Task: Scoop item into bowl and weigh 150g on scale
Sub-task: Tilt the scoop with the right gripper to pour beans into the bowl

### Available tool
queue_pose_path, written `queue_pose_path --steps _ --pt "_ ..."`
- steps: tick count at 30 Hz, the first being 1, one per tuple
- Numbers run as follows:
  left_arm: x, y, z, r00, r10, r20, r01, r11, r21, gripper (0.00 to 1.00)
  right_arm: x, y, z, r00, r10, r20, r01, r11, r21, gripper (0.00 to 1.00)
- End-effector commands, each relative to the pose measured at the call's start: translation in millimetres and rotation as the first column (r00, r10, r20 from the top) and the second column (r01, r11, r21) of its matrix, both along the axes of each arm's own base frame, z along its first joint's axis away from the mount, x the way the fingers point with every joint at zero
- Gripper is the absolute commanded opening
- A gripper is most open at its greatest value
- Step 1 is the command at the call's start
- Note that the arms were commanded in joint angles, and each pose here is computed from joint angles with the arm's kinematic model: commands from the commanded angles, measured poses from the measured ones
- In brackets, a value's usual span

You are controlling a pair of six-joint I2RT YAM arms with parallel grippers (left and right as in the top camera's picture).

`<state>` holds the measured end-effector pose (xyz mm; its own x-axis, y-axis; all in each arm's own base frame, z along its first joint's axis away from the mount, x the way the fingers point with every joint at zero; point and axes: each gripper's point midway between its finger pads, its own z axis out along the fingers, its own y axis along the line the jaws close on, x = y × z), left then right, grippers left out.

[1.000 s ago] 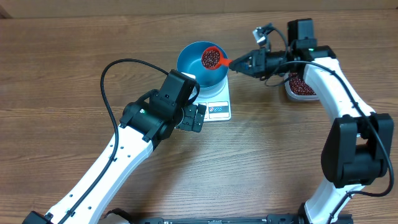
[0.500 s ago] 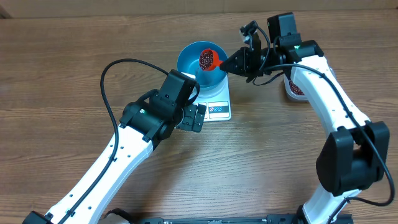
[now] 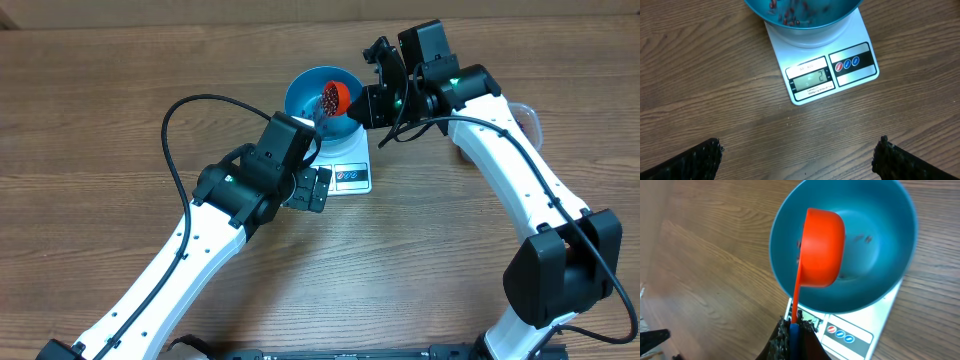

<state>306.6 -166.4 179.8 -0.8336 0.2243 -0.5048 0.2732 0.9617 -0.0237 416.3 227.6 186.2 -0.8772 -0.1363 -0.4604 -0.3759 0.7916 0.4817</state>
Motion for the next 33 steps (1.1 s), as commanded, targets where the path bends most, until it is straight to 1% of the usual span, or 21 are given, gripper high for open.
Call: queue_pose_path --steps 1,16,23,26,33 --pt "-1.5 0.5 -0.3 1.000 -0.014 0.002 0.014 1.000 0.005 1.00 6.3 -2.2 29.6 0.996 -0.008 0.091 0.008 1.000 -0.002 0.04" --pt "-1.5 0.5 -0.3 1.000 -0.014 0.002 0.014 1.000 0.005 0.99 5.4 -6.2 31.4 0.995 -0.020 0.096 0.022 1.000 -0.019 0.04" --pt "-1.5 0.5 -0.3 1.000 -0.014 0.002 0.014 1.000 0.005 1.00 0.2 -8.4 53.9 0.985 -0.010 0.173 0.018 0.999 -0.042 0.04" --pt "-1.5 0.5 -0.3 1.000 -0.014 0.002 0.014 1.000 0.005 1.00 -7.0 -4.4 65.3 0.971 0.036 0.236 -0.016 0.996 -0.086 0.04" --pt "-1.5 0.5 -0.3 1.000 -0.014 0.002 0.014 1.000 0.005 1.00 -8.5 -7.1 61.2 0.957 0.025 0.289 0.043 0.973 -0.229 0.03"
